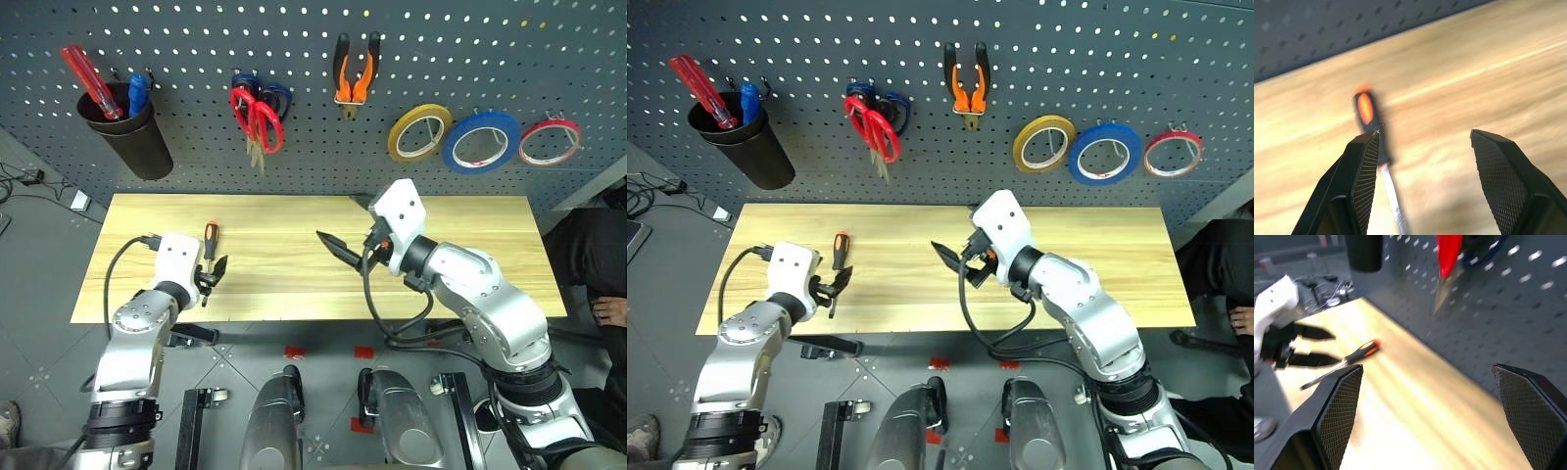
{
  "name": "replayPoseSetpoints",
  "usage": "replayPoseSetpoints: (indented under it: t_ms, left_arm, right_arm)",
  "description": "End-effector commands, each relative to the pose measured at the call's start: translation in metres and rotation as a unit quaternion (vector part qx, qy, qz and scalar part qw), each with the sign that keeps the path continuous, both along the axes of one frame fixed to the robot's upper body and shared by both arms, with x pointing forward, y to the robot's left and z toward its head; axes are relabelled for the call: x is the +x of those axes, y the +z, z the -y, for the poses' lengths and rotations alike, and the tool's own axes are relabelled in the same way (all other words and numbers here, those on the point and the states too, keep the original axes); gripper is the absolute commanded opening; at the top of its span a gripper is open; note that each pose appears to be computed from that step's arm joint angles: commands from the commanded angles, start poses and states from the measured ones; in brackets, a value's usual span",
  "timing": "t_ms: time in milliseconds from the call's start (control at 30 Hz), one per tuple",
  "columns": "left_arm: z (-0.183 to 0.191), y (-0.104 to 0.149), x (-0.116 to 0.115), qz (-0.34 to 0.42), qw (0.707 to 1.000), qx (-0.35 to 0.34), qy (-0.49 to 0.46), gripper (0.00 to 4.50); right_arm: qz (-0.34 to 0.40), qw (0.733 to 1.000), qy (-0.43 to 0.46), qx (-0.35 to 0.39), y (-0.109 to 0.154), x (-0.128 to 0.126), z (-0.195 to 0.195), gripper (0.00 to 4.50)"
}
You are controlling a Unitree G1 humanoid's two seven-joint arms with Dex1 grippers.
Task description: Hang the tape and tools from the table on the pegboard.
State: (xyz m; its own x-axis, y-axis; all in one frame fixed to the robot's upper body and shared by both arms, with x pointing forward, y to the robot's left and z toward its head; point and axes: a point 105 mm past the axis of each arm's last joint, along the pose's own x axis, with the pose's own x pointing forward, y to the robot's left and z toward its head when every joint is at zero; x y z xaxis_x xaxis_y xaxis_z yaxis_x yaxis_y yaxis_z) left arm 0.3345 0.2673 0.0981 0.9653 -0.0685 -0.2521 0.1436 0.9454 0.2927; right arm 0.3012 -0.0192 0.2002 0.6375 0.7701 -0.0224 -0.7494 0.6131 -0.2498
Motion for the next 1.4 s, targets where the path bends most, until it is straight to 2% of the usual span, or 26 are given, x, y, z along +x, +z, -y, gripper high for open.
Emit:
replayPoseSetpoints:
  t_ms: [33, 167, 433, 633, 733, 1067, 1100, 1200, 1300, 1400]
  left_arm:
    - [-0.038, 0.007, 0.003, -0.012, 0.998, -0.027, 0.063, 3.47]
    - [-0.048, 0.009, 0.019, -0.035, 0.995, -0.053, 0.078, 4.48]
    - [-0.039, 0.002, 0.052, -0.089, 0.985, -0.121, 0.079, 4.48]
    - [-0.028, -0.013, 0.056, -0.137, 0.984, -0.103, 0.055, 4.48]
    - [-0.030, -0.016, 0.055, -0.144, 0.981, -0.111, 0.065, 3.91]
    - [-0.034, -0.007, 0.064, -0.116, 0.983, -0.126, 0.065, 0.73]
    - [-0.034, -0.005, 0.065, -0.112, 0.984, -0.127, 0.061, 0.52]
    - [-0.035, 0.002, 0.064, -0.091, 0.989, -0.106, 0.041, 0.51]
    - [-0.031, 0.011, 0.057, -0.057, 0.996, -0.067, 0.000, 0.51]
    - [-0.027, 0.019, 0.041, -0.015, 0.997, -0.079, -0.011, 0.51]
  right_arm:
    - [0.001, 1.000, 0.029, -0.010, 0.009, -0.011, -0.020, 4.50]
    - [-0.005, 0.999, 0.032, -0.028, 0.014, -0.008, -0.029, 4.50]
    - [-0.004, 0.998, 0.044, -0.054, 0.029, -0.006, -0.042, 4.50]
    - [-0.008, 0.998, 0.037, -0.053, 0.033, -0.002, -0.045, 4.50]
    - [-0.014, 0.998, 0.028, -0.054, 0.033, 0.002, -0.041, 4.50]
    - [-0.026, 0.998, 0.020, -0.056, 0.027, 0.006, -0.031, 4.50]
    - [-0.029, 0.998, 0.025, -0.058, 0.024, 0.004, -0.029, 4.50]
    - [-0.019, 0.996, 0.053, -0.067, 0.020, -0.006, -0.026, 4.50]
    - [0.033, 0.988, 0.125, -0.082, 0.021, -0.030, -0.029, 4.50]
    - [0.043, 0.982, 0.169, -0.076, 0.021, -0.045, -0.031, 4.50]
